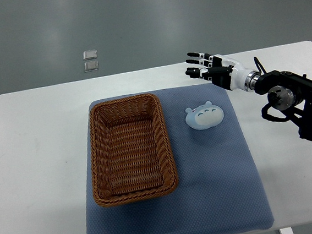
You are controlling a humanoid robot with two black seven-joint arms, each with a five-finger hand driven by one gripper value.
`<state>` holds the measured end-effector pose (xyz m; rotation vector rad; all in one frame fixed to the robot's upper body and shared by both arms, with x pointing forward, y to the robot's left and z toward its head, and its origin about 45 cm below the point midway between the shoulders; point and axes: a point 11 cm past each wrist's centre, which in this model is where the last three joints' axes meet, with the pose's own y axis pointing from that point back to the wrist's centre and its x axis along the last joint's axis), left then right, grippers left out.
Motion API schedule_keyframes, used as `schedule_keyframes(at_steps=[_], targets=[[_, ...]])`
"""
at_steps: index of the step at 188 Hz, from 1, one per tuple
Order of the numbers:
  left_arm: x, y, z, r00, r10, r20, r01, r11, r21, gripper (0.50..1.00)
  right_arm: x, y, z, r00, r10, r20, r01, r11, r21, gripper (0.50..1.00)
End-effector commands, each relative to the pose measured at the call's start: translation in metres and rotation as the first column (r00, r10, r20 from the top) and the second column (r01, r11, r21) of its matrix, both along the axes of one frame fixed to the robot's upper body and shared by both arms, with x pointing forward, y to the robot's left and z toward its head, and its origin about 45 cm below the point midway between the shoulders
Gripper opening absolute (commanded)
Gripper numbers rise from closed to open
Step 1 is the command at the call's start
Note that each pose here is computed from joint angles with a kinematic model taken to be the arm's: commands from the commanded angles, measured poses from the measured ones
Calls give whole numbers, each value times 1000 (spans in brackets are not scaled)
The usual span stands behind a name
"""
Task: Place blue toy in brown basket
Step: 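Move the right hand over the pale blue cat toy, then close the right hand's fingers around the pale blue cat toy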
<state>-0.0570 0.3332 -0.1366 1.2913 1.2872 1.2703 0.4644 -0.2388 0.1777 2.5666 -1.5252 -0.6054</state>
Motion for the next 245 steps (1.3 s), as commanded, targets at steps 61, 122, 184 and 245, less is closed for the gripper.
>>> schedule_keyframes(at_steps=[61,122,184,245], targets=[[6,-1,0,1000,-3,11,3,1000,-2,1000,-1,-8,3,1000,26,8,-26,1000,-9,913],[7,-1,0,1000,-6,11,6,1000,-2,1000,0,-2,25,954,271,126,-235,940,-247,913],[6,0,0,1000,-6,10,6,1000,-1,1000,-17,-2,45,738,654,165,-391,614,-685,913],[6,0,0,1000,-6,10,6,1000,-1,1000,-44,-12,31,610,790,57,-419,382,-824,913]])
